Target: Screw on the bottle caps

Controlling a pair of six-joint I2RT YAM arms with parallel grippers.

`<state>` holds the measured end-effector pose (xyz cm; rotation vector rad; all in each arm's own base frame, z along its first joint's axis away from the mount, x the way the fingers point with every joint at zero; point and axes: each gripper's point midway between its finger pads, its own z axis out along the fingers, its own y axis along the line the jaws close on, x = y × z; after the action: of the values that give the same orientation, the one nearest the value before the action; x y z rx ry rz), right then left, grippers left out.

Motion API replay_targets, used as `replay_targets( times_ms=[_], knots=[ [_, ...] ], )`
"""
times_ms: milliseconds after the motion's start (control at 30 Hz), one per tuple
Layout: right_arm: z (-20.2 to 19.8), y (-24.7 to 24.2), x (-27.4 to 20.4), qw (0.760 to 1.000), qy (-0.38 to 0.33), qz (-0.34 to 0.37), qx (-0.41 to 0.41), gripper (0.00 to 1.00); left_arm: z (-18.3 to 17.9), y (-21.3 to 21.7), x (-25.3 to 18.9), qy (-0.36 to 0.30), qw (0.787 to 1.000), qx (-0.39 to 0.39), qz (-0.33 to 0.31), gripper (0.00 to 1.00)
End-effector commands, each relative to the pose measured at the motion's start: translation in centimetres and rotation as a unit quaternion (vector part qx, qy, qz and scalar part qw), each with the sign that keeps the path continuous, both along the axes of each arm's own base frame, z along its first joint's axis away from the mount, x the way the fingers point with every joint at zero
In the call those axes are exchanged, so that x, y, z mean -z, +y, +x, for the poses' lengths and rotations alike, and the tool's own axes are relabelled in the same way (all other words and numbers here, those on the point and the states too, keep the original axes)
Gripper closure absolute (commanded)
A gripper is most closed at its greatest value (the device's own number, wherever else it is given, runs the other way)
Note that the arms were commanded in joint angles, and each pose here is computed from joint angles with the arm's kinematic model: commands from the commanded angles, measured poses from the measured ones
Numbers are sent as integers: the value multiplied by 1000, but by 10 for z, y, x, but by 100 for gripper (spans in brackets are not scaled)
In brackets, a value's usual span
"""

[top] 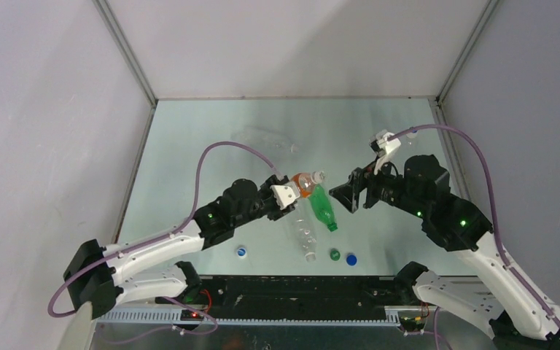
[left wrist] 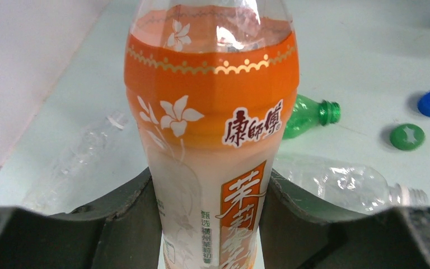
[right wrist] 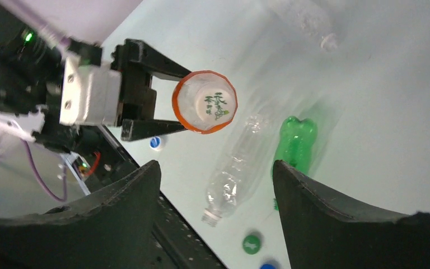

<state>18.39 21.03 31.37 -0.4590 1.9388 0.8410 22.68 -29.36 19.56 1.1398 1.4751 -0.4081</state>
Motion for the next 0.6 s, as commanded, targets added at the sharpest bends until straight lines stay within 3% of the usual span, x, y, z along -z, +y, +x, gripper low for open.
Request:
replay_targets(
  times_ms=[0, 167, 567],
  knots=[
    [-10, -4, -24, 986, -127, -51, -96, 27, -21, -16, -12, 38, 996, 85, -19, 77],
    [-15, -4, -14, 969, -162, -97, -159, 36, -30, -19, -12, 60, 991, 116, -15, 76],
    [-8, 9, -9, 949, -207, -118, -206, 39, -42, -30, -15, 87, 983, 159, -9, 76]
  ],
)
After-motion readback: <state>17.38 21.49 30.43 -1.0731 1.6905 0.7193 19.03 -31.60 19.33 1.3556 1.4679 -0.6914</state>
